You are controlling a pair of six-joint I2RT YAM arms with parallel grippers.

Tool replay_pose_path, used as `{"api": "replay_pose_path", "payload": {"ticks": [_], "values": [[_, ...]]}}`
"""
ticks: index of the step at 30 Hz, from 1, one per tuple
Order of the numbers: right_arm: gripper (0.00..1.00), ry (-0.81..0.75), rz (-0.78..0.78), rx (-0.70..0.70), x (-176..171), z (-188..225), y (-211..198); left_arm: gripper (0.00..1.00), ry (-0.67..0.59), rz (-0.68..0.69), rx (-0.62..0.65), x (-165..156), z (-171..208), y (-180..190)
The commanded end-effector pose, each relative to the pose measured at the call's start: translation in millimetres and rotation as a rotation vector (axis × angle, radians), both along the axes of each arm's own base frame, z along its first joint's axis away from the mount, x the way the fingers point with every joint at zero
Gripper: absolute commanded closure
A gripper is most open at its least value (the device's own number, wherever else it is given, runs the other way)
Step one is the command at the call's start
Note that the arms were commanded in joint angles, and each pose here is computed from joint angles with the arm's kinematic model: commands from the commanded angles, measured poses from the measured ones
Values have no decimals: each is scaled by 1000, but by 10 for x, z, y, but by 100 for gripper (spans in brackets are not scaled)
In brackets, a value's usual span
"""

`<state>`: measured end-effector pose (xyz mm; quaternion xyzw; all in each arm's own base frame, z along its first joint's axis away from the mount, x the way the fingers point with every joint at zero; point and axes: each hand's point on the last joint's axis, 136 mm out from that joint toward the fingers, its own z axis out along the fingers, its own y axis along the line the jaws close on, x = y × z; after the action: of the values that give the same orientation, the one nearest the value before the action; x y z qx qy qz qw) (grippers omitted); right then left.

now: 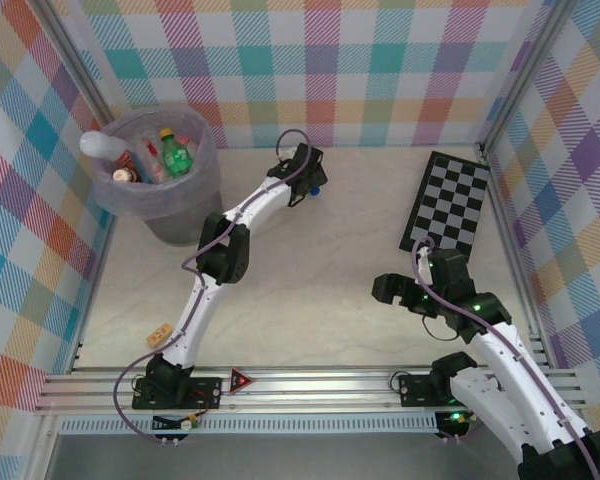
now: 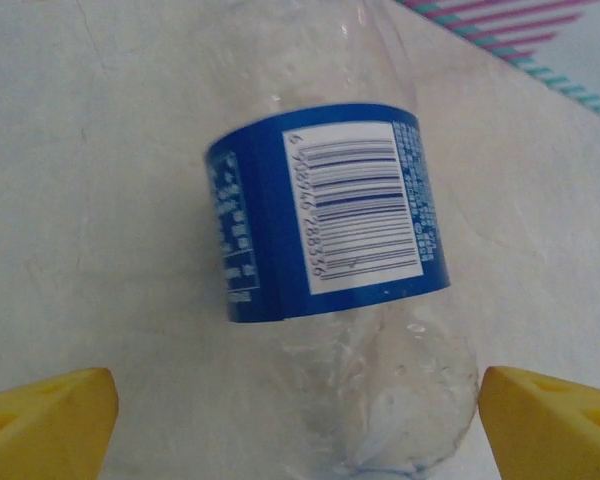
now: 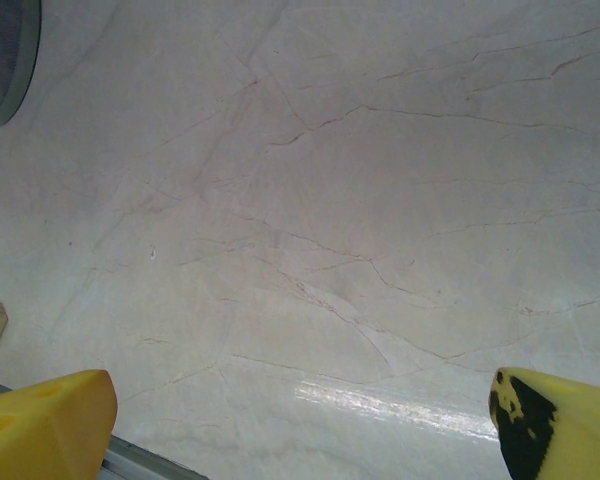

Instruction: Put the plastic bottles in the bin

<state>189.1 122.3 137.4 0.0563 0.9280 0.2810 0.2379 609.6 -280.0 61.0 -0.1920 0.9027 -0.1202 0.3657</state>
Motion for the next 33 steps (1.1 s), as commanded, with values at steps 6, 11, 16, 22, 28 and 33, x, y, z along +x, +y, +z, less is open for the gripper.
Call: {"api": "replay_pose_path", "payload": {"ticks": [6, 11, 16, 22, 28, 33], "values": [[4, 21, -13, -3, -25, -25, -26, 16, 3, 24, -77, 131, -32, 29], [4, 23, -9, 4, -12, -22, -8, 34, 12, 6, -50, 98, -13, 64], [4, 24, -11, 3, -15, -32, -11, 45, -1, -19, -26, 38, 157, 92], [4, 24, -8, 5, -7, -46, -2, 51, -40, -67, 13, -87, 566, 136], [4, 30, -3, 16, 31, -86, 32, 51, -103, -224, 19, -500, 1245, -173], [4, 38, 2, 16, 47, -113, 46, 52, -137, -374, -17, -1035, 2010, -342]]}}
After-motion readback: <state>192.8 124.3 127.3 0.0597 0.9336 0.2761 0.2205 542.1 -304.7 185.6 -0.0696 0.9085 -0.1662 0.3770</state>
